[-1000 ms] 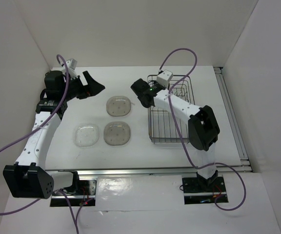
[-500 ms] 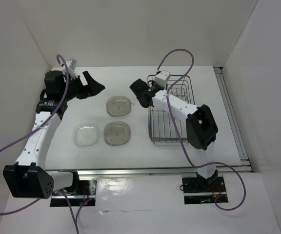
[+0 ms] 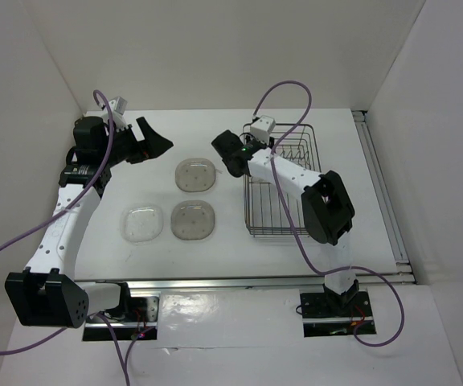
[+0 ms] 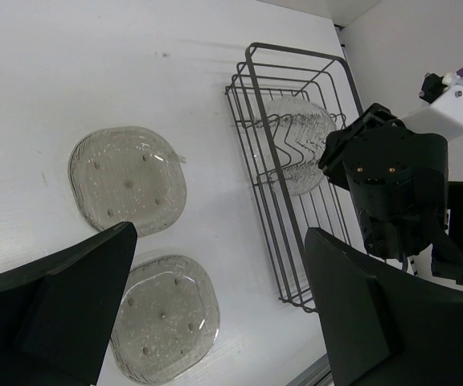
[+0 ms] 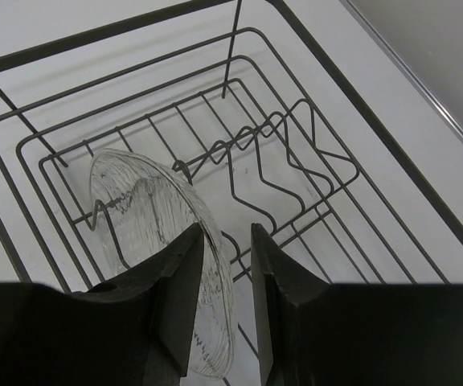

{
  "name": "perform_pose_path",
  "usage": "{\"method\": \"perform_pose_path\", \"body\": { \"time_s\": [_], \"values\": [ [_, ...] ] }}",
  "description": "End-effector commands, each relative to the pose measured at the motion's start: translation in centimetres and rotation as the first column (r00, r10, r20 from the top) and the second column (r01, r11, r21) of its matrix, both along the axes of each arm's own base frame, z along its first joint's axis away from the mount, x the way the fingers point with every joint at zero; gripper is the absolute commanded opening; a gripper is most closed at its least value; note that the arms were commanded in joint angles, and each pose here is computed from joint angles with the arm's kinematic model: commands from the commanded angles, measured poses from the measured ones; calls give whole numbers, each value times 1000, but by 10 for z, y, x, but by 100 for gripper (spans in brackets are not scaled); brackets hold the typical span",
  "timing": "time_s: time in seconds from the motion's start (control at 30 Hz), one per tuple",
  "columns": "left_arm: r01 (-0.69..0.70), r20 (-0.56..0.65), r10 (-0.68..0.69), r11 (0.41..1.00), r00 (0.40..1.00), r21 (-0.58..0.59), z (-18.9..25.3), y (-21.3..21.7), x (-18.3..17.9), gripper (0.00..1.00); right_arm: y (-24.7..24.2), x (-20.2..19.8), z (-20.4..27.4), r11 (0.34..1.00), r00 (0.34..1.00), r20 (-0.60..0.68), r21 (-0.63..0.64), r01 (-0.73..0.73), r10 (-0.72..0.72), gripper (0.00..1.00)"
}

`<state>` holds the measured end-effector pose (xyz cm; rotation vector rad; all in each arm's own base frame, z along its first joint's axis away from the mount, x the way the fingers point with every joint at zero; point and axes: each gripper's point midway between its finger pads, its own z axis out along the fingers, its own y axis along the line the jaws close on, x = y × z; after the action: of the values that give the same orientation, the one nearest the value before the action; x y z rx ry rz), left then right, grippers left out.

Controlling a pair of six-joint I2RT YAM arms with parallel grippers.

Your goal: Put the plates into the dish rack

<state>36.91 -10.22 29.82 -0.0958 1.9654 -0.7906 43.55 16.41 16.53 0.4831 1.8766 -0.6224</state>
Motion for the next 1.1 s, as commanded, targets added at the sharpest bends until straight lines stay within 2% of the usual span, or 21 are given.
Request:
{"method": "perform_pose_path", "body": {
  "time_s": [0.0, 0.07, 0.1, 0.13, 0.17, 0.37, 0.47, 0.53, 0.57, 0.63, 0.67, 0.7, 0.73, 0.77, 0.8, 0.83, 0.9, 0.93, 1.07],
  "values": [
    [8, 63, -8, 1000, 998, -7, 22, -2, 1, 100, 12, 15, 21, 999, 996, 90, 34, -3, 0, 37],
    [-1, 63, 1, 1000, 998, -5, 22, 0, 2, 100, 15, 19, 23, 999, 994, 106, 39, -13, 9, 40],
    [-1, 63, 1, 1000, 998, -5, 22, 0, 2, 100, 18, 21, 34, 998, 991, 130, 65, -28, 19, 44],
    [-9, 63, 10, 1000, 998, -2, 21, 1, 3, 100, 16, 21, 29, 999, 994, 96, 16, -47, 45, 50],
    [-10, 63, 10, 1000, 998, -2, 21, 1, 3, 100, 18, 22, 33, 998, 993, 103, 23, -62, 59, 55],
    [-18, 54, 18, 1000, 998, 1, 19, 2, 3, 100, 19, 36, 38, 995, 990, 108, 29, -94, 91, 62],
    [-68, 44, 67, 998, 997, 17, 16, 10, 7, 100, 22, 32, 65, 990, 979, 161, 48, -132, 123, 73],
    [-114, 18, 114, 993, 993, 24, 10, 17, 8, 100, 39, 27, 86, 975, 960, 208, 82, -208, 188, 78],
    [-147, -17, 148, 989, 989, 28, 1, 21, 12, 100, 36, 17, 106, 968, 950, 228, 80, -238, 215, 83],
    [-238, -105, 245, 968, 964, 75, -21, 37, 15, 100, 50, 9, 124, 928, 915, 250, 121, -354, 316, 90],
    [-253, -122, 262, 964, 957, 88, -23, 40, 19, 100, 53, 4, 131, 906, 898, 255, 137, -402, 359, 93],
    [-254, -181, 271, 961, 946, 108, -44, 42, 25, 100, 47, -6, 146, 882, 876, 271, 148, -447, 398, 93],
    [-236, -196, 252, 967, 948, 101, -47, 38, 28, 100, 64, -13, 148, 813, 821, 270, 175, -555, 503, 93],
    [-217, -220, 233, 971, 947, 96, -55, 35, 30, 100, 57, -23, 168, 781, 788, 313, 181, -597, 530, 93],
    [-206, -236, 222, 974, 946, 92, -60, 33, 34, 100, 58, -31, 158, 758, 770, 297, 182, -626, 565, 94],
    [-201, -282, 222, 974, 933, 102, -79, 33, 40, 100, 63, -37, 161, 707, 725, 304, 188, -682, 618, 94],
    [-191, -283, 224, 972, 933, 139, -89, 33, 50, 100, 61, -57, 165, 649, 673, 320, 194, -736, 667, 94],
    [-204, -296, 243, 967, 924, 155, -97, 37, 63, 100, 66, -64, 168, 592, 620, 330, 193, -783, 712, 96],
    [-167, -345, 235, 962, 909, 215, -133, 41, 82, 98, 66, -91, 182, 496, 527, 368, 183, -849, 766, 99]
  ]
}}
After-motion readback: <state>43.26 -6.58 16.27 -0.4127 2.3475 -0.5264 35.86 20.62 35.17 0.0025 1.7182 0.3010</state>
